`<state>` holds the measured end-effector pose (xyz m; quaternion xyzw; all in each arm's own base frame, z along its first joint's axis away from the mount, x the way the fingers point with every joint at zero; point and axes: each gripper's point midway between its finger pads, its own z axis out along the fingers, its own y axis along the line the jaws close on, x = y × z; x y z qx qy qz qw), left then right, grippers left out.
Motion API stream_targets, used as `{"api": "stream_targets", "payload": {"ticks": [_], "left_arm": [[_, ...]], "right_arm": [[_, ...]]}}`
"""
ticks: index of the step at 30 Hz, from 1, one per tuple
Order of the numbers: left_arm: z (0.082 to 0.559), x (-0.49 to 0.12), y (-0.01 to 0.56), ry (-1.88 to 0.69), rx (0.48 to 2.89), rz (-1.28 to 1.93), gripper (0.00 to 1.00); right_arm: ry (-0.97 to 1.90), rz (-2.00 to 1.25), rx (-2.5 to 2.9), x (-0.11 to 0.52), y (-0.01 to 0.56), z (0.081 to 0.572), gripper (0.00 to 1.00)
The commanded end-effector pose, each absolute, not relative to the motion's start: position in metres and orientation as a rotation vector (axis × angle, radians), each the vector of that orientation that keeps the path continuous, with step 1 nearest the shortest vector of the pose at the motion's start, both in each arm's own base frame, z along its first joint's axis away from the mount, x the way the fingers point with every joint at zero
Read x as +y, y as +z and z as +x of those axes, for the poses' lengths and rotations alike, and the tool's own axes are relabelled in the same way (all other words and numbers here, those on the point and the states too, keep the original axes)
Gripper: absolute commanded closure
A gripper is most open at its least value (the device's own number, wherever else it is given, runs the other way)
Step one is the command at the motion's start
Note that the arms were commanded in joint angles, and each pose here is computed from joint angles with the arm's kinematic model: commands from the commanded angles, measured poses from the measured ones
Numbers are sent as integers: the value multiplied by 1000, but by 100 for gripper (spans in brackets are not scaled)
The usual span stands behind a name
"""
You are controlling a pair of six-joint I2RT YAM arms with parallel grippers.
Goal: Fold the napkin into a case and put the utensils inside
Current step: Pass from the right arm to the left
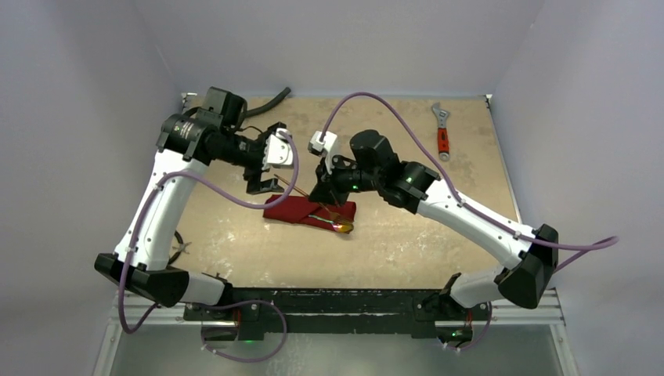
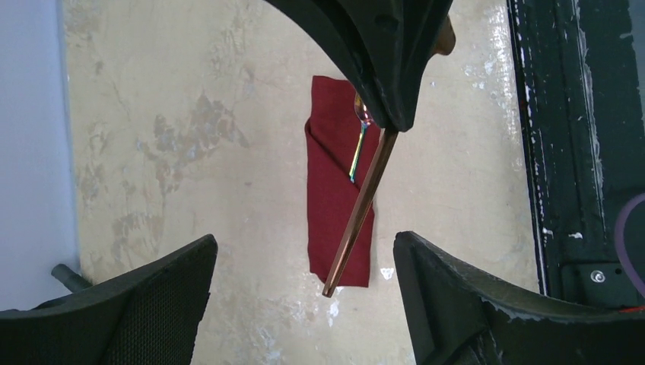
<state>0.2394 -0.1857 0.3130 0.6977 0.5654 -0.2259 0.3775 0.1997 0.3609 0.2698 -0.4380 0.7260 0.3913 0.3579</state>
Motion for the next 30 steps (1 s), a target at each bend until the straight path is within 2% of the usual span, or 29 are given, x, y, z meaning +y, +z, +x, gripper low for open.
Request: {"api": "stream_targets", "payload": {"ticks": [1,5,7,12,13,16,20,27,30], "left_arm": [[230,-179,309,-554,1477,1822,17],[219,-174,298,-531,1456,1869,28],[216,-173,293,-531,1458,1887,38],[216,-173,289,-516,1450,1913,76],[217,-173,289,-515,1449,1913,81],[217,-176,291,-523,1442,1910,86],[213,-175,289,-498,1406,1945,100],[232,-170,288,-324,1345,1911,100],[255,-171,302,-150,1241,1833,100]], "right_arm": [[1055,-1192,1757,363,300,184,100],[1059,-1206,1745,368,304,182,100],[1053,-1203,1744,370,306,184,100],[1051,-1210,1735,376,312,184,100],[1049,-1213,1736,378,312,183,100],[1044,-1222,1745,383,308,184,100],[1031,-1220,1768,388,302,187,100],[1042,-1094,1804,395,310,198,100],[1057,-1045,1807,398,318,202,74]]}}
